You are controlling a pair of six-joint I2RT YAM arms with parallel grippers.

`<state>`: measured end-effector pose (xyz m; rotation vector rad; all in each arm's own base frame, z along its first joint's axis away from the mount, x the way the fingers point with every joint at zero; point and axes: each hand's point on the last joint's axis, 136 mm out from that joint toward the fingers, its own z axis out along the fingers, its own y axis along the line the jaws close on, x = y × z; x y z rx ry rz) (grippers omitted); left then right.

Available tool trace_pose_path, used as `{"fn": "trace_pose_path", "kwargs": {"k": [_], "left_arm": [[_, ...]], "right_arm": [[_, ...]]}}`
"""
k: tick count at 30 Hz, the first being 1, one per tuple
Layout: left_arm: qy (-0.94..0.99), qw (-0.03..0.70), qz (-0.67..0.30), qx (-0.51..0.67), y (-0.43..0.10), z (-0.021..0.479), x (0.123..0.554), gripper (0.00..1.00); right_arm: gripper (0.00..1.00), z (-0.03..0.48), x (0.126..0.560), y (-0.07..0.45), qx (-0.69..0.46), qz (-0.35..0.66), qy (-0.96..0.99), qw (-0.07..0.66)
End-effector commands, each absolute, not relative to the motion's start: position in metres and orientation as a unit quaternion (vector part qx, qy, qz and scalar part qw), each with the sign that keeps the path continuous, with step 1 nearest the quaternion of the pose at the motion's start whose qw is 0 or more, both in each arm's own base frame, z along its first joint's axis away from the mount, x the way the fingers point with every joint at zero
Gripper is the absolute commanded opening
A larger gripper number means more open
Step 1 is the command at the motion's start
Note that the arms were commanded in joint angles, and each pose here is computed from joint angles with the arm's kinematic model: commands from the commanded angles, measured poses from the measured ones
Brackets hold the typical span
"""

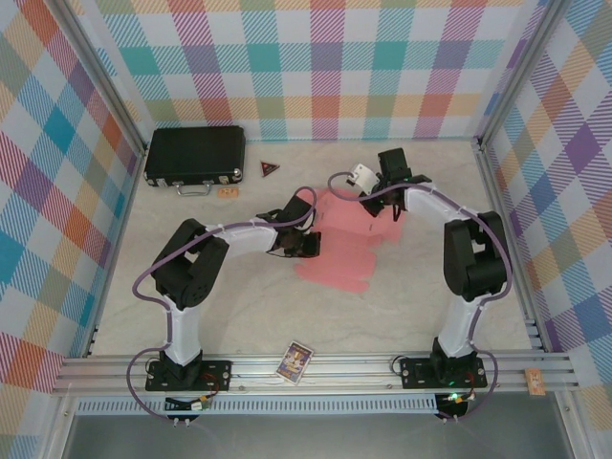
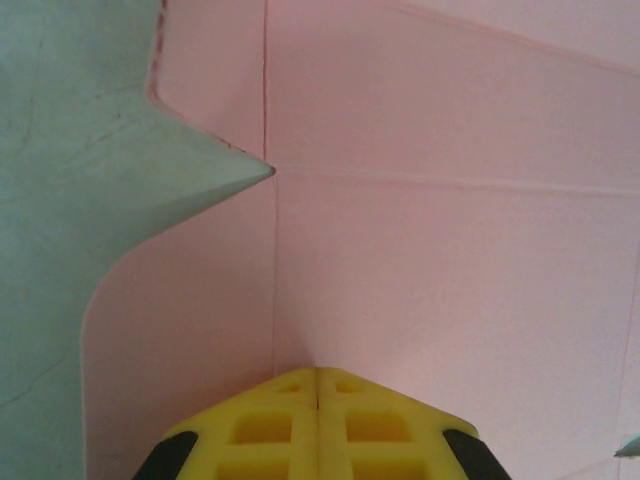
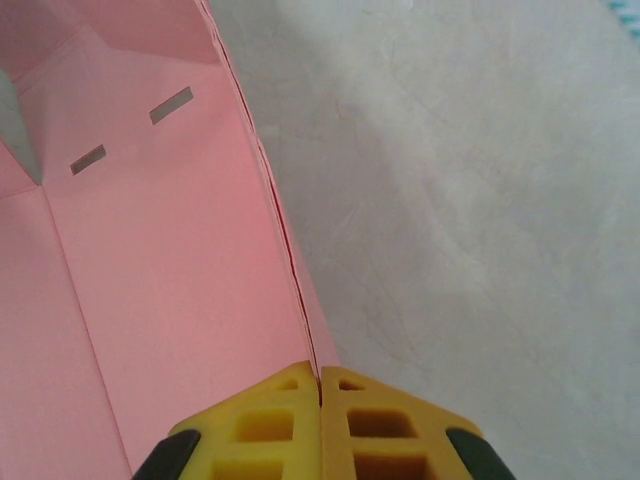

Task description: Fold the paper box

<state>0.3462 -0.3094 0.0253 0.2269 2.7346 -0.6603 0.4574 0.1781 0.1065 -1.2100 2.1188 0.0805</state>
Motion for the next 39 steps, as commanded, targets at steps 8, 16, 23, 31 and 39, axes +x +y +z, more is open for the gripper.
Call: {"fn": "trace_pose_path", "kwargs": {"k": [8, 16, 23, 31, 39], "left_arm": [[0.939, 0.225, -0.26, 0.031, -0.319, 0.025, 0.376, 0.04], [0.925, 0.264, -0.271, 0.027, -0.322, 0.029, 0.387, 0.04], [0.924, 0.259, -0.28, 0.025, -0.327, 0.018, 0.389, 0.03], [0.908, 0.295, -0.296, 0.038, -0.316, 0.065, 0.377, 0.11], [0.913, 0.302, -0.273, 0.043, -0.289, 0.065, 0.354, 0.24]], "right_arm": [[0.0, 0.128, 0.452, 0.198, -0.484, -0.05, 0.763, 0.425], [0.0, 0.131, 0.445, 0.201, -0.479, -0.085, 0.748, 0.451], [0.0, 0.142, 0.45, 0.199, -0.471, -0.124, 0.732, 0.476], [0.0, 0.16, 0.472, 0.189, -0.453, -0.19, 0.716, 0.496], [0.0, 0.171, 0.473, 0.191, -0.455, -0.2, 0.7, 0.512]]}}
